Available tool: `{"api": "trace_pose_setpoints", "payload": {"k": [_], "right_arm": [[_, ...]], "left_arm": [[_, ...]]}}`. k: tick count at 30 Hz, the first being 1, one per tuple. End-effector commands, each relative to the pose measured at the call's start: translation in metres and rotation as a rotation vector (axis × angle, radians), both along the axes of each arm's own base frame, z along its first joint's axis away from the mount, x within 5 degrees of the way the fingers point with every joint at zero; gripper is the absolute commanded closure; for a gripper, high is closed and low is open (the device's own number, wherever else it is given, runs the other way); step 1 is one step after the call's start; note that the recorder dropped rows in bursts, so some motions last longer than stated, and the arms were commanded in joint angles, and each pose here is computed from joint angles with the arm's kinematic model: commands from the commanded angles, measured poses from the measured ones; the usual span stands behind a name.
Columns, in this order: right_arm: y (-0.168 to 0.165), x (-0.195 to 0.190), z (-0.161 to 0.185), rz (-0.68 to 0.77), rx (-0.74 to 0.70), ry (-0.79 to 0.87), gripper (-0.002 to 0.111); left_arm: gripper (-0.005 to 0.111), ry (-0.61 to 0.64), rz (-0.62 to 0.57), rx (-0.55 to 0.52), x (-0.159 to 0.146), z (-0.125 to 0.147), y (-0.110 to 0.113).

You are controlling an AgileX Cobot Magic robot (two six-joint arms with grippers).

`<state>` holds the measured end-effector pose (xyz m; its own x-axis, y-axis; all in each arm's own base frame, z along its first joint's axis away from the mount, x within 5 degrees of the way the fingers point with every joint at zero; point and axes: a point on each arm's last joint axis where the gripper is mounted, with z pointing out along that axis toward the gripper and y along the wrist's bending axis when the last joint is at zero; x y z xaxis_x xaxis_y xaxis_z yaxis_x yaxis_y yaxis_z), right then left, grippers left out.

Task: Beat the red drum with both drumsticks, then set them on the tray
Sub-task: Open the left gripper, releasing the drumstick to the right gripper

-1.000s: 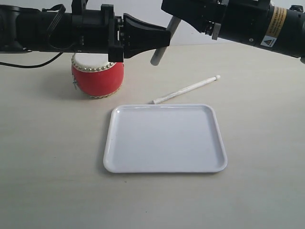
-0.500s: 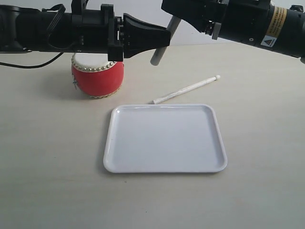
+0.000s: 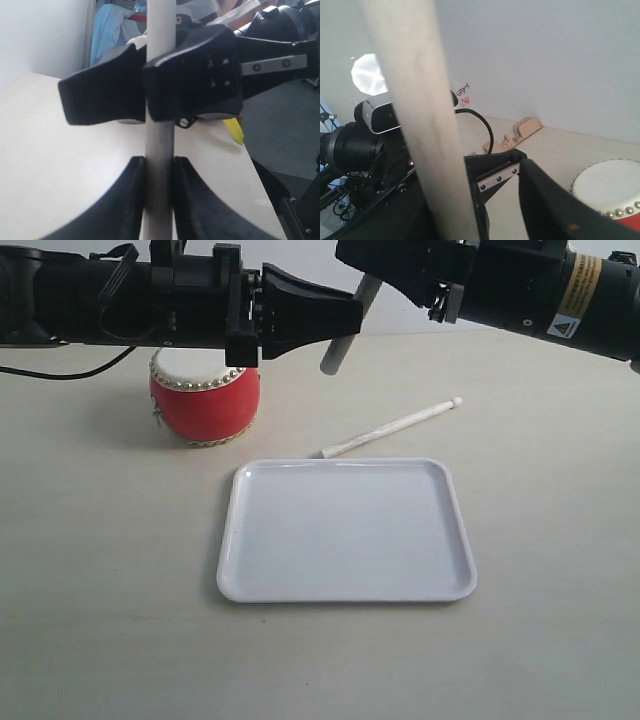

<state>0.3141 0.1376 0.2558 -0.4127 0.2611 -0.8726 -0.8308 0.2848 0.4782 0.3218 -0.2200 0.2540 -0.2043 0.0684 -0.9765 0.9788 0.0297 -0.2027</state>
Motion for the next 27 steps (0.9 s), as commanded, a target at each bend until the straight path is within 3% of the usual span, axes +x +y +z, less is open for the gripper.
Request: {"api": "trace_pose_setpoints", "payload": {"k": [1, 9, 14, 18, 23, 27], "right_arm": [[-0.0004, 0.0, 0.0014, 0.005, -0.011, -0.01, 0.063], [-0.0001, -0.0007, 0.0008, 0.012, -0.02, -0.014, 0.069], [0.0, -0.0009, 0.0005, 0.015, -0.023, -0.014, 0.086], [0.0001, -0.0011, 0.0003, 0.018, -0.025, -0.013, 0.108], [0.0, -0.001, 0.0004, 0.017, -0.022, -0.008, 0.108], [-0.0041, 0.0004, 0.0059, -0.011, 0.002, -0.013, 0.108]], "left_arm": [[0.107, 0.035, 0.007, -0.017, 0.0014, 0.0077, -0.0023], [0.107, 0.083, 0.047, 0.001, 0.0053, 0.0074, -0.0023], [0.107, 0.105, 0.049, 0.0, 0.0053, 0.0074, -0.0023], [0.107, 0.112, 0.049, 0.0, 0.0053, 0.0074, -0.0023], [0.106, 0.108, 0.049, -0.002, 0.0058, 0.0084, -0.0025], [0.091, 0.108, 0.047, -0.003, 0.0056, 0.0085, -0.0025]]}}
